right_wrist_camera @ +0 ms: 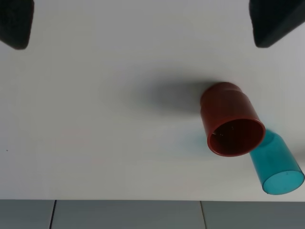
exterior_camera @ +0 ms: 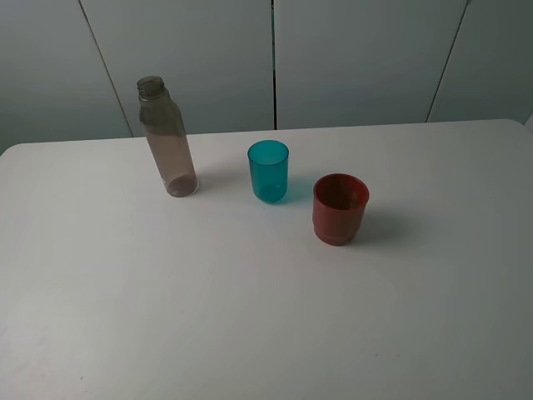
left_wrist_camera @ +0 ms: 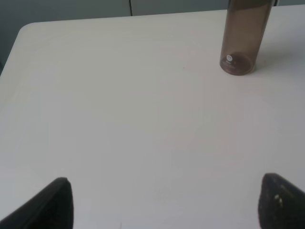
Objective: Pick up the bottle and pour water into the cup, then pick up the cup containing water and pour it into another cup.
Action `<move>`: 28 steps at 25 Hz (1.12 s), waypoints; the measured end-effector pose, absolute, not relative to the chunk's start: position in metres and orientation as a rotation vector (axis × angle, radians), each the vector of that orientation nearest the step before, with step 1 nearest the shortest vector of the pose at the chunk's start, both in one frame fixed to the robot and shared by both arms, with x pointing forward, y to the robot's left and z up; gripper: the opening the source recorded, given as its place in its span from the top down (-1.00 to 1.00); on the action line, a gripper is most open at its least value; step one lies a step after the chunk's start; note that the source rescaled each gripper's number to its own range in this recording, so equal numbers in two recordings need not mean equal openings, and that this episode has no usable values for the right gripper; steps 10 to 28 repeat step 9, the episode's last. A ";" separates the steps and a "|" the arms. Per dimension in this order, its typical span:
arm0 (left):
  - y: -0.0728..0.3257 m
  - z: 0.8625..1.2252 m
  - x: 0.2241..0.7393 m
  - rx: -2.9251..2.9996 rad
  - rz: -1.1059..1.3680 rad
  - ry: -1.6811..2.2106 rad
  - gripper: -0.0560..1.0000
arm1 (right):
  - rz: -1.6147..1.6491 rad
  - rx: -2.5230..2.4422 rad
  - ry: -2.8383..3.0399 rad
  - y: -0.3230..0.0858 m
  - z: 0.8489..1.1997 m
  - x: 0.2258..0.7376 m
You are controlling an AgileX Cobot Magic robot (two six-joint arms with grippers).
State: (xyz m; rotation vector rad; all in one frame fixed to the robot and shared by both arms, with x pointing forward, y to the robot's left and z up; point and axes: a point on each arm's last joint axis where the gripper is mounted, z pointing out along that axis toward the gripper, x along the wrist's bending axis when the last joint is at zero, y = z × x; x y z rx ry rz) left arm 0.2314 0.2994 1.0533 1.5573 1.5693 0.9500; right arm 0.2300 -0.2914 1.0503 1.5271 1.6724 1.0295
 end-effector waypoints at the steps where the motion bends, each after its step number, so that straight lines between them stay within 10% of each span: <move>1: 0.299 1.053 0.231 1.557 0.950 1.569 -0.88 | 1.029 1.527 1.672 -0.291 1.050 0.230; 28: 0.299 1.053 0.231 1.561 0.952 1.567 -0.88 | 1.029 1.527 1.672 -0.291 1.050 0.230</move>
